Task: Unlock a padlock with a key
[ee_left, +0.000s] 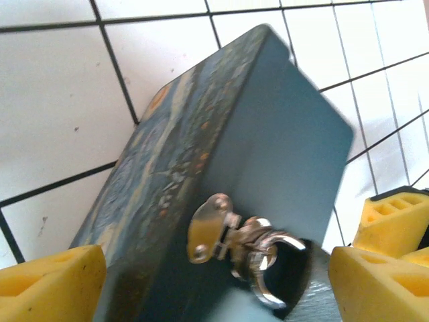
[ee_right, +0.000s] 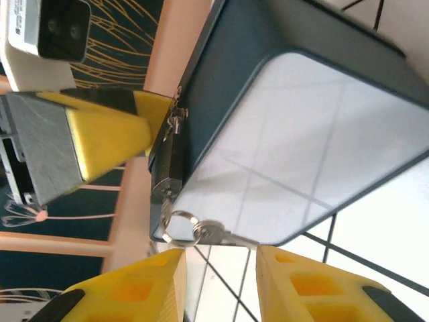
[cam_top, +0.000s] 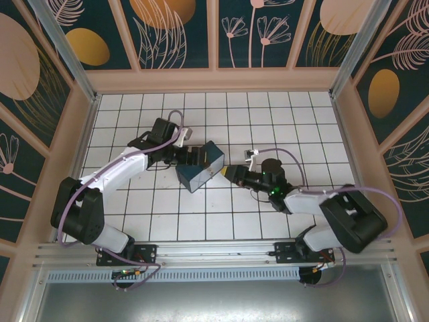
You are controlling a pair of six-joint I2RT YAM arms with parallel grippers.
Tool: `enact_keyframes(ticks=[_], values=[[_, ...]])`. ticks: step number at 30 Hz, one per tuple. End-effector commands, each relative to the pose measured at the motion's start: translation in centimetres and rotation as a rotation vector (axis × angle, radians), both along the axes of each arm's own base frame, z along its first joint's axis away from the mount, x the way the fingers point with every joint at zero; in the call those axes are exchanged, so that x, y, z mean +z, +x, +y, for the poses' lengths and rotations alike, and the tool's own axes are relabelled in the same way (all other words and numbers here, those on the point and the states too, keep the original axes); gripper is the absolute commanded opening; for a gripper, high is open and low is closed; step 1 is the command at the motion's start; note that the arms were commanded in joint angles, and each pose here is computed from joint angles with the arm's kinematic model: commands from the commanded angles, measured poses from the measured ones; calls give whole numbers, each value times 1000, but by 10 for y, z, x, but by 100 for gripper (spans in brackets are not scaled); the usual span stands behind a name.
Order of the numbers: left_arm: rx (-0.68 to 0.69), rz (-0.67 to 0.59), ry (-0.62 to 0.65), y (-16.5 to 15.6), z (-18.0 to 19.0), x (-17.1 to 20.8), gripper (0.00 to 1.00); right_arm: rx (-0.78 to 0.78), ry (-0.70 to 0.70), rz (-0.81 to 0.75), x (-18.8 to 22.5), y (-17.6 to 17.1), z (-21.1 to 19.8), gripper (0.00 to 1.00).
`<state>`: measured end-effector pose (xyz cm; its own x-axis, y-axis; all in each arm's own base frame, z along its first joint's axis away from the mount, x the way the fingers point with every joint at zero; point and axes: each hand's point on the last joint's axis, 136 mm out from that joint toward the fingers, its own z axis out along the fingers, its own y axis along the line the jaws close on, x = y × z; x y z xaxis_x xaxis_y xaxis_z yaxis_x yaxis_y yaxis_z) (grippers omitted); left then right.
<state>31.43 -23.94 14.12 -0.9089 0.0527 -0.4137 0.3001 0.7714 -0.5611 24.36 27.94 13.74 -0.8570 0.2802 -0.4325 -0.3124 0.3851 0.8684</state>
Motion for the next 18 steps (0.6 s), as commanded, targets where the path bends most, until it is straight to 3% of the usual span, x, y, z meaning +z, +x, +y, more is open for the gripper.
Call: enact_keyframes(ticks=[1,4,9,18], values=[[3,8,-20,5,-3,9,87,4,-278,-183,-10,0,-15,32],[-2,20,-39,6,-7,8,87,-13,-457,-399,-1,2,-20,32],[9,17,-35,11,-7,10,87,-22,-566,-739,27,7,-12,32],[33,-29,-63,34,-8,44,91,30,-694,-1053,51,17,24,35]])
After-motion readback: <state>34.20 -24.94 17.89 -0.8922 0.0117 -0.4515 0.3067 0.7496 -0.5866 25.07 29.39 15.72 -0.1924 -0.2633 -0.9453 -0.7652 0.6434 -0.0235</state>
